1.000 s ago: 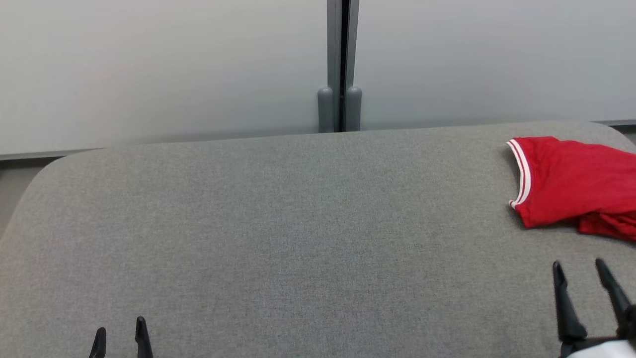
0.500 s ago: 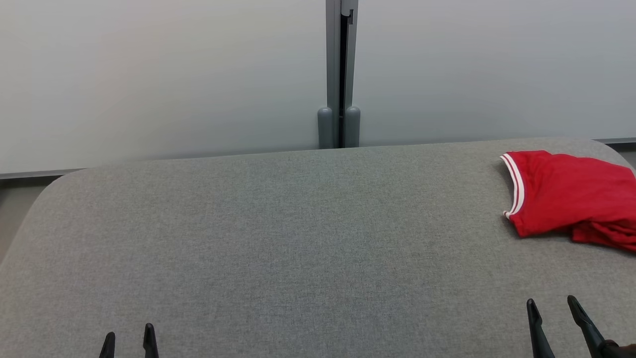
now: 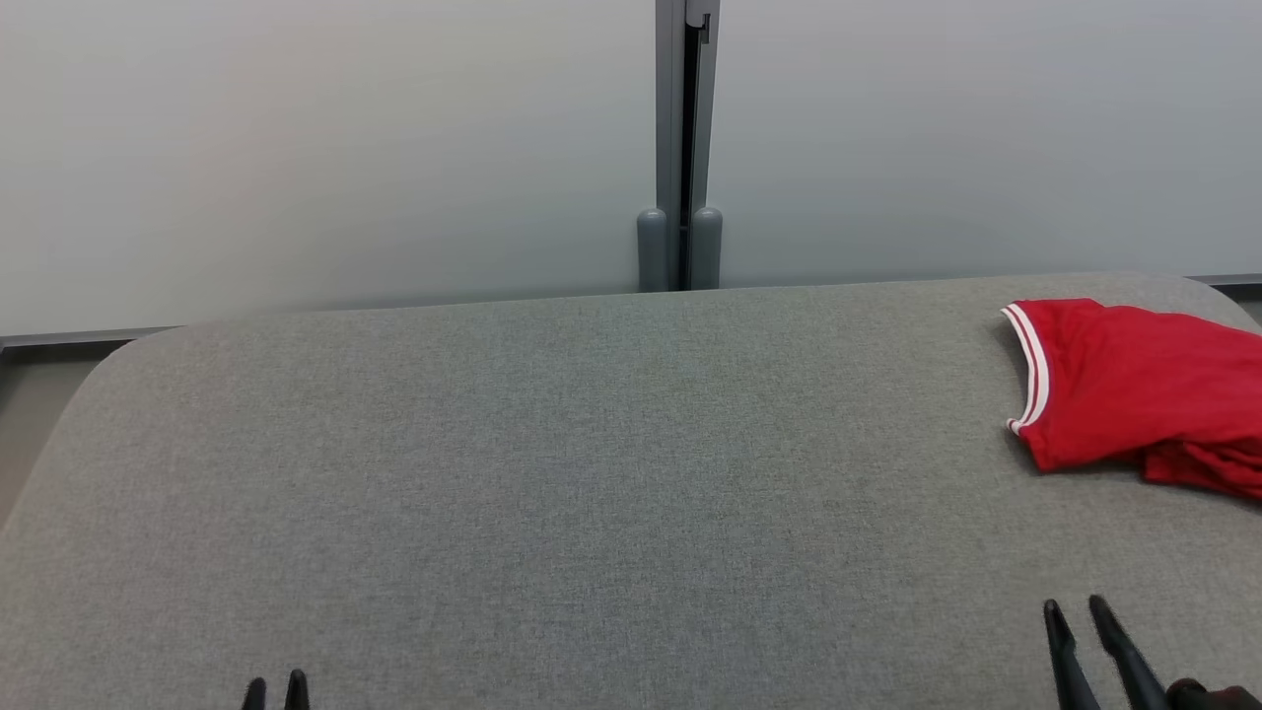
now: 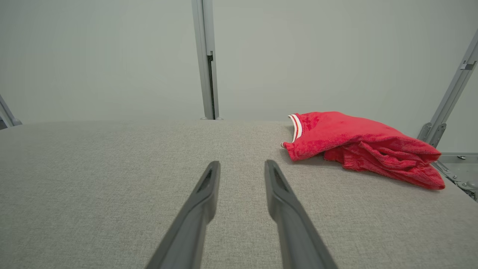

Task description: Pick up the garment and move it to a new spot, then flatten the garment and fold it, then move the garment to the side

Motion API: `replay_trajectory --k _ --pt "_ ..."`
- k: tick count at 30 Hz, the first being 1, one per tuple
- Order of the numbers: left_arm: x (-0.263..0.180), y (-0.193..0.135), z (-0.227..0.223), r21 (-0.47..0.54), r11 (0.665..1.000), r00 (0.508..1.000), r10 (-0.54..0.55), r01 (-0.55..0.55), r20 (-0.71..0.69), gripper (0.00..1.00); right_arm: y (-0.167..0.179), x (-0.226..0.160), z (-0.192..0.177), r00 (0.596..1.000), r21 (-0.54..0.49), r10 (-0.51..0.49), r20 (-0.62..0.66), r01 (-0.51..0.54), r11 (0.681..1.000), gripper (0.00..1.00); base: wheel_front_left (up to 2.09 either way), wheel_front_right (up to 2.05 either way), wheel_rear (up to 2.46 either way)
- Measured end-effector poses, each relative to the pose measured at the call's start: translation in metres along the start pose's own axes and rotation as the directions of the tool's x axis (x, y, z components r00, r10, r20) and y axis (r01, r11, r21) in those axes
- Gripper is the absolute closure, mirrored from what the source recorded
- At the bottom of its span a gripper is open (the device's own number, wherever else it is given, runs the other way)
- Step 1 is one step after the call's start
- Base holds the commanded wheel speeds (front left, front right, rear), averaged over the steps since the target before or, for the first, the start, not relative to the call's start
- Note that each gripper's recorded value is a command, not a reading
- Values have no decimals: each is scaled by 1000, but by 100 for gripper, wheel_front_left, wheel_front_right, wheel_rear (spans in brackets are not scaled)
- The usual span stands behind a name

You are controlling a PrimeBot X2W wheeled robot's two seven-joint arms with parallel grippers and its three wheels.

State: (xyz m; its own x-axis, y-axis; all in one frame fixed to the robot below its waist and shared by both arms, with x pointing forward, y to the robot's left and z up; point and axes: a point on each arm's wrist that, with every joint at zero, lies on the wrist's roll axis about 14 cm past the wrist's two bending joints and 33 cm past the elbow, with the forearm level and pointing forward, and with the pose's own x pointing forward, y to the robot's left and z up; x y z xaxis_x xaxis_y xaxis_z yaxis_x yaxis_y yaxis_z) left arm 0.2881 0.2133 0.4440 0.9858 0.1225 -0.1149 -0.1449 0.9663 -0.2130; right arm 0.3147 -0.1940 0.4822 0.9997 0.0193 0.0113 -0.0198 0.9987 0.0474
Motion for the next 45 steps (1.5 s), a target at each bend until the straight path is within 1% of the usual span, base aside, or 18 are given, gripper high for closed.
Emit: replay_trajectory --k 4,10,14,20,27,33,45 --pt "-6 1 -16 -11 1000 999 13 -14 -53 100 2 -7 -17 998 20 -6 -56 7 1000 100 0 0 0" --pt "-4 4 -22 -111 993 995 37 -47 -87 100 -2 -5 -21 996 131 -34 -77 44 990 100 0 0 0" --pt "1 3 -19 -180 982 996 38 -53 -86 100 -3 -1 -19 996 205 -48 -80 63 977 100 0 0 0" --pt "9 1 -15 -278 959 996 38 -60 -86 100 -6 5 -17 995 310 -67 -78 88 947 100 0 0 0" --pt "17 0 -10 -377 924 996 39 -69 -86 100 -8 11 -15 993 421 -79 -85 108 900 100 0 0 0" --pt "24 -3 -5 -457 887 996 30 -65 -83 100 -9 16 -13 992 506 -85 -88 118 854 100 0 0 0" --pt "36 -8 4 -589 806 997 11 -53 -75 100 -11 26 -8 992 647 -89 -89 125 752 100 0 0 0"
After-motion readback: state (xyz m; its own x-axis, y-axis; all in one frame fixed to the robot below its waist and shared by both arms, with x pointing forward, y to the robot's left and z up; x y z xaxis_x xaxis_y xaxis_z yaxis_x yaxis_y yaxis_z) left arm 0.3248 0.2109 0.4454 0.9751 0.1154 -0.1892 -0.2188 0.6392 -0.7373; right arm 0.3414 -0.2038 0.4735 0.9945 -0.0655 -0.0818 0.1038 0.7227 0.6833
